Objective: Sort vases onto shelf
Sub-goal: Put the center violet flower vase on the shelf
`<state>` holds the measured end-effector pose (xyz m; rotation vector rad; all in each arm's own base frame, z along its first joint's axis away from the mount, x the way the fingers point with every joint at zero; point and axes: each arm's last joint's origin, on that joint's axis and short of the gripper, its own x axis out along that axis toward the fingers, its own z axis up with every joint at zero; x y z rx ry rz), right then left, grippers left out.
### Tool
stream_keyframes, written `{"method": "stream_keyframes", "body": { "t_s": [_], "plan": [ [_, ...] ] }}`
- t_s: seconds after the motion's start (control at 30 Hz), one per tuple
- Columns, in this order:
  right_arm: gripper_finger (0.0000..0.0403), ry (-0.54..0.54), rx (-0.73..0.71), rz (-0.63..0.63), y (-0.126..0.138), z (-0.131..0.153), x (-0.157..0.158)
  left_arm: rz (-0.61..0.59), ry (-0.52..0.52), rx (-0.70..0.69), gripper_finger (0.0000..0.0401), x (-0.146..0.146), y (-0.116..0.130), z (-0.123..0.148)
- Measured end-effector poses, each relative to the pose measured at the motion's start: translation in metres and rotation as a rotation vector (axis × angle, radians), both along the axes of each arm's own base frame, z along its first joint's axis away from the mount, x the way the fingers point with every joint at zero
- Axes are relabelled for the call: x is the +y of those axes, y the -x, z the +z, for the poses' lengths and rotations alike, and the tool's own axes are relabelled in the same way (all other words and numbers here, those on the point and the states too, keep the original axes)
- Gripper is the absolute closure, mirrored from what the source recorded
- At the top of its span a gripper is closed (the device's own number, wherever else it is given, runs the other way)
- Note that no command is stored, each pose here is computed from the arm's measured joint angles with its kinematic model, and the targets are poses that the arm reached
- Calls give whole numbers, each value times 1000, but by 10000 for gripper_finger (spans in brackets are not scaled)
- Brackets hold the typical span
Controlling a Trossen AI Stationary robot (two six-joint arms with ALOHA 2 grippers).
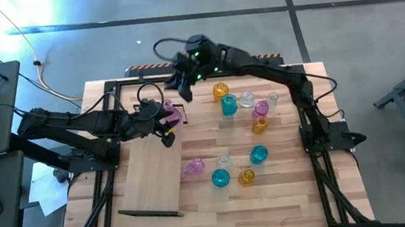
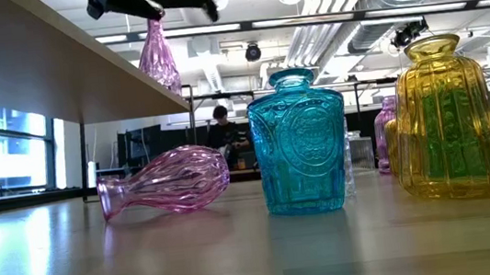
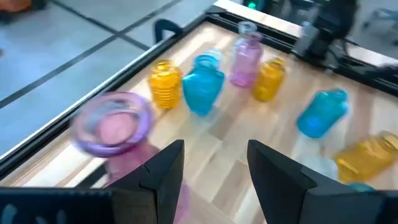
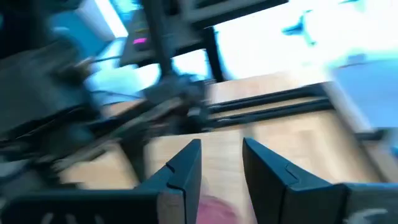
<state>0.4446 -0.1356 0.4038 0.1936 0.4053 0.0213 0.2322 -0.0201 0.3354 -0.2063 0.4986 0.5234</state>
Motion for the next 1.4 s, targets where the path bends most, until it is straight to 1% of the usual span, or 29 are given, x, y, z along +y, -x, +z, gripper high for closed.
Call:
{"method": "stream_keyframes", "body": {
  "t_s": [0.1, 0.2, 0.27, 0.37, 0.43, 0.5, 0.57, 0.63, 0.73, 0.83, 0.97, 1.03, 1.17, 1.33, 1.4],
  "plan": [
    [304, 58, 22, -93, 19, 16, -4, -75, -7, -17, 231, -7, -2, 4],
    [304, 62, 91, -172, 35, 23, -5, -108, -14, -44, 231, -12, -2, 11],
    [304, 52, 174, -196, 42, 18, -3, -121, -12, -54, 231, -15, -1, 15],
    [310, 32, 334, -212, 48, 4, -1, -139, -10, -75, 231, -19, 5, 25],
    [324, 33, 413, -205, 49, -4, 6, -131, -15, -97, 231, -20, 12, 34],
    [347, 47, 469, -182, 44, -13, 14, -102, -29, -96, 231, -19, 21, 39],
    [378, 53, 490, -159, 39, -18, 21, -64, -38, -124, 231, -17, 32, 47],
    [396, 59, 489, -137, 32, -23, 29, -27, -38, -156, 231, -14, 45, 53],
    [393, 57, 508, -115, 22, -33, 37, 14, -20, -201, 231, -10, 65, 60],
    [401, 59, 552, -92, 14, -46, 42, 38, 9, -254, 231, -6, 85, 67],
    [402, 52, 580, -81, 10, -54, 46, 28, 42, -304, 231, -2, 107, 73],
    [402, 28, 584, -94, 7, -57, 49, 15, 40, -291, 231, -1, 115, 72],
    [403, -40, 561, -141, 2, -58, 58, -8, 32, -261, 231, 1, 129, 70],
    [403, -103, 477, -196, -6, -53, 69, -46, 34, -239, 231, 5, 143, 69],
    [403, -125, 486, -219, -6, -53, 73, -53, 34, -246, 231, 6, 147, 69]
  ]
}}
